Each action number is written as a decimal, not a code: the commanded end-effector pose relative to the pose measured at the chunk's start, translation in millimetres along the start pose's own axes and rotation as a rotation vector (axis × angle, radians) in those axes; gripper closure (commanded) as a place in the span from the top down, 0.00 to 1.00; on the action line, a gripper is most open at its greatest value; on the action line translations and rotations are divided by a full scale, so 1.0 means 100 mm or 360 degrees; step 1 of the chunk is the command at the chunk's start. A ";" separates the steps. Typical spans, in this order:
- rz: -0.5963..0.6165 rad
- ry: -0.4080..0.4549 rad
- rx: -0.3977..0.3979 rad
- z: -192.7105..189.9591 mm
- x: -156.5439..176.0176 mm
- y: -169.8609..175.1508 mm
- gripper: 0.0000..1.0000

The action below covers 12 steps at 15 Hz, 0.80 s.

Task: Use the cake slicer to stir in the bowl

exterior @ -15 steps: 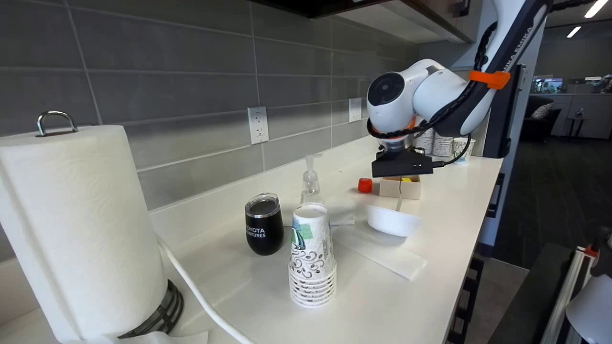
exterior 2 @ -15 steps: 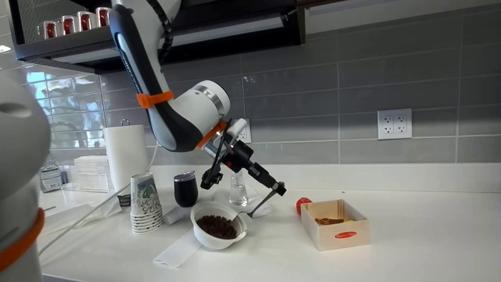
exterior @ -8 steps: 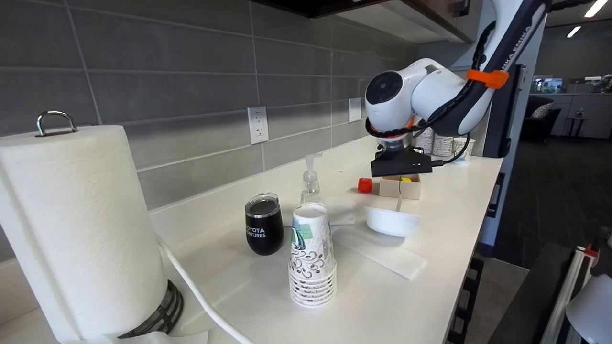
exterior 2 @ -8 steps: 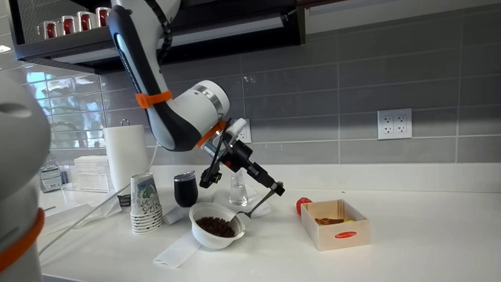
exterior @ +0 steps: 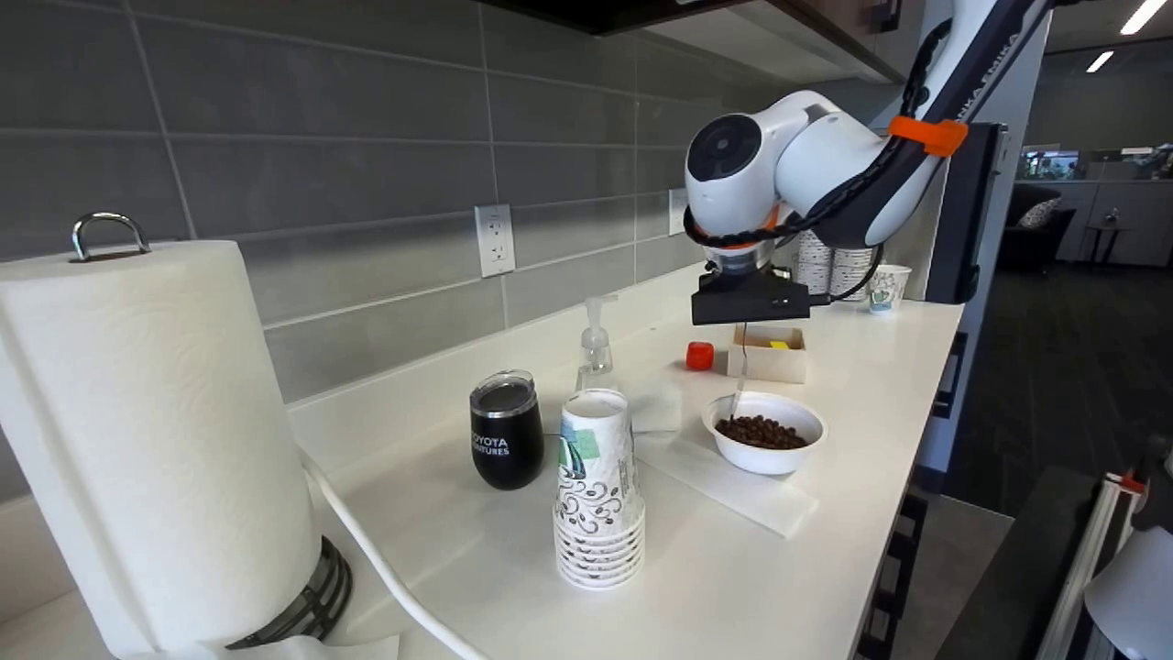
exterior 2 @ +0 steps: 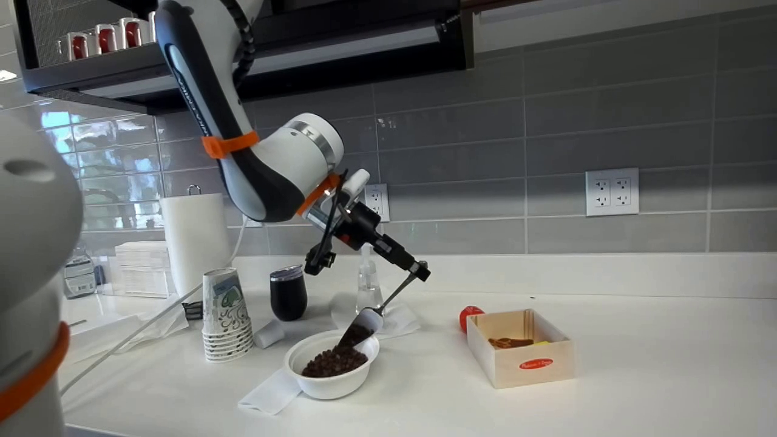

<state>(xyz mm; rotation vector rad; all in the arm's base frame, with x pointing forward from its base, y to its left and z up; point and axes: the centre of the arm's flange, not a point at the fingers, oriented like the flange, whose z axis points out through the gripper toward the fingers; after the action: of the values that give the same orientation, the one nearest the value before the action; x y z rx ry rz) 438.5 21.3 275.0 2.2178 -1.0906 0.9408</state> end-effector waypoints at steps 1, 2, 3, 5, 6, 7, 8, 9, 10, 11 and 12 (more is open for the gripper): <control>-0.0002 0.0001 0.0005 -0.15 0.06 -0.02 0.01; -0.0007 -0.0007 0.0005 -0.16 0.06 -0.02 0.01; -0.0016 -0.0019 -0.0001 -0.16 0.05 -0.01 0.01; -0.0047 -0.0045 -0.0021 -0.14 0.03 0.01 0.01; -0.0069 -0.0059 -0.0034 -0.13 0.01 0.03 0.01; -0.0091 -0.0074 -0.0045 -0.12 -0.01 0.05 0.01; -0.0106 -0.0086 -0.0055 -0.12 -0.03 0.06 0.01; -0.0123 -0.0098 -0.0066 -0.11 -0.05 0.07 0.01; -0.0136 -0.0106 -0.0074 -0.10 -0.07 0.08 0.01; -0.0146 -0.0109 -0.0078 -0.10 -0.09 0.10 0.01; -0.0149 -0.0112 -0.0078 -0.08 -0.12 0.11 0.01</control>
<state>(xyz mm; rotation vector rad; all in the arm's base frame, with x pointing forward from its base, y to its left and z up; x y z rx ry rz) 428.9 27.0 269.7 2.2609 -1.0267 0.8295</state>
